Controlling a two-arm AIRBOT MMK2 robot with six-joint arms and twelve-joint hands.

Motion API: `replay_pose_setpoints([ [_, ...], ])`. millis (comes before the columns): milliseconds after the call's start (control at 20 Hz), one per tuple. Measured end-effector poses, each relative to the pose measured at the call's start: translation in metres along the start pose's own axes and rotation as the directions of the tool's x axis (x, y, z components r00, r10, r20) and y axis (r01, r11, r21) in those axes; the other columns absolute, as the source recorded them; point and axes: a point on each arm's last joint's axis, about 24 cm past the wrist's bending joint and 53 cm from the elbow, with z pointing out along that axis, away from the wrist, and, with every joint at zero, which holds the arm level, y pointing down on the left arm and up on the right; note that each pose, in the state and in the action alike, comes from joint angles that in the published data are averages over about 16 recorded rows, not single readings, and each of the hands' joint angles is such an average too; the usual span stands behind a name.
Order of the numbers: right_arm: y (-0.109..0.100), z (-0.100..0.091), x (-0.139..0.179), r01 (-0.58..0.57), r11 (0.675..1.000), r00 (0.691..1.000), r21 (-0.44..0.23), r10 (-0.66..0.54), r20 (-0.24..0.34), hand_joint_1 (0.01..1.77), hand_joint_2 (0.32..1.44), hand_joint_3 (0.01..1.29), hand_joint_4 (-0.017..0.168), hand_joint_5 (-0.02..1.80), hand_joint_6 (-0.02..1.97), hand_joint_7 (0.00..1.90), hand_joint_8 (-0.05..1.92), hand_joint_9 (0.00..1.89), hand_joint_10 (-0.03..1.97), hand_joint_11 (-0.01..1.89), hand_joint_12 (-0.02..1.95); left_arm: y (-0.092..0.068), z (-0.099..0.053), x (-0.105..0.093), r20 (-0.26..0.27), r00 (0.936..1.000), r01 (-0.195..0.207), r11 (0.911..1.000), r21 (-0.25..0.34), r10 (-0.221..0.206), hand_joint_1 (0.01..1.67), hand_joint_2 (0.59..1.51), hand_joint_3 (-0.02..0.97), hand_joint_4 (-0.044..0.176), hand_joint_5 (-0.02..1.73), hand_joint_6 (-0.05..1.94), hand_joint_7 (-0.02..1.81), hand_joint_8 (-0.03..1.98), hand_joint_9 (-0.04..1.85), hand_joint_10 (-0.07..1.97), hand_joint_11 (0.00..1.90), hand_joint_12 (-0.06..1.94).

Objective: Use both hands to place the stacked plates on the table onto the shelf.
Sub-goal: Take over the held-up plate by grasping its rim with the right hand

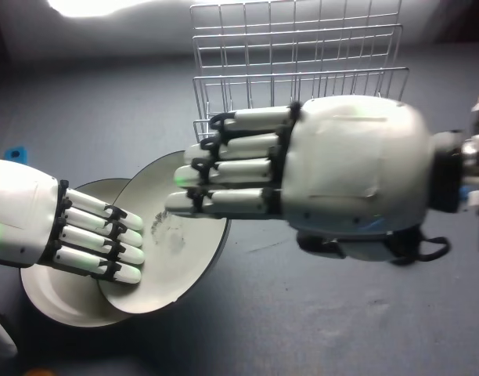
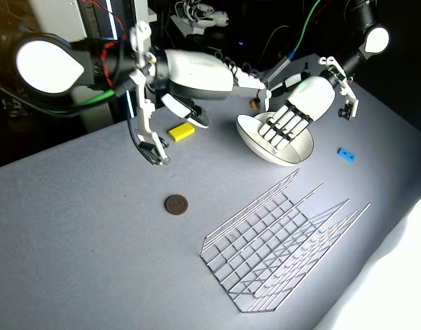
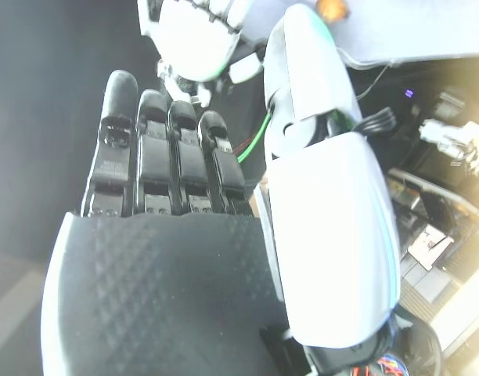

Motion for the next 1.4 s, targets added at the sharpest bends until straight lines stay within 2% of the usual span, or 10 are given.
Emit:
replay_pose_setpoints([
  [450, -0.015, 0.052, 0.035, 0.037, 0.999, 0.998, 0.005, -0.037, -0.052, 1.2, 1.06, 0.01, 0.009, 0.18, 0.02, 0.16, 0.02, 0.18, 0.02, 0.01, 0.88, -0.001, 0.001, -0.002, 0.002, 0.9999, 0.011, 0.9999, 0.001, -0.011, 0.02, 1.07, 0.015, -0.001, 0.0, -0.01, -0.01, -0.02, 0.02, 0.0, 0.02, -0.01],
  [700, -0.029, 0.075, 0.05, 0.05, 0.999, 0.996, 0.021, -0.049, -0.072, 1.15, 1.06, 0.01, 0.008, 0.2, 0.02, 0.16, 0.02, 0.18, 0.02, 0.01, 0.88, -0.001, 0.001, -0.002, 0.002, 0.9999, 0.012, 0.9999, 0.001, -0.012, 0.02, 1.07, 0.015, -0.001, 0.0, -0.01, -0.01, -0.02, 0.02, 0.0, 0.01, -0.01],
  [1050, -0.037, 0.095, 0.063, 0.058, 0.998, 0.995, 0.027, -0.056, -0.082, 1.09, 1.05, 0.01, 0.008, 0.26, 0.02, 0.25, 0.02, 0.27, 0.03, 0.02, 1.03, -0.001, 0.001, -0.001, 0.002, 0.9999, 0.013, 0.9999, 0.001, -0.013, 0.02, 1.072, 0.016, -0.001, 0.0, -0.01, -0.01, -0.02, 0.02, 0.0, 0.02, -0.01],
  [1400, -0.035, 0.105, 0.066, 0.062, 0.998, 0.996, 0.016, -0.06, -0.07, 1.05, 1.04, 0.01, 0.006, 0.48, 0.08, 0.52, 0.06, 0.52, 0.16, 0.11, 1.27, -0.001, 0.001, -0.002, 0.003, 0.9999, 0.014, 0.9999, 0.001, -0.014, 0.02, 1.074, 0.016, -0.001, 0.0, -0.01, -0.01, -0.02, 0.02, 0.01, 0.01, -0.01],
])
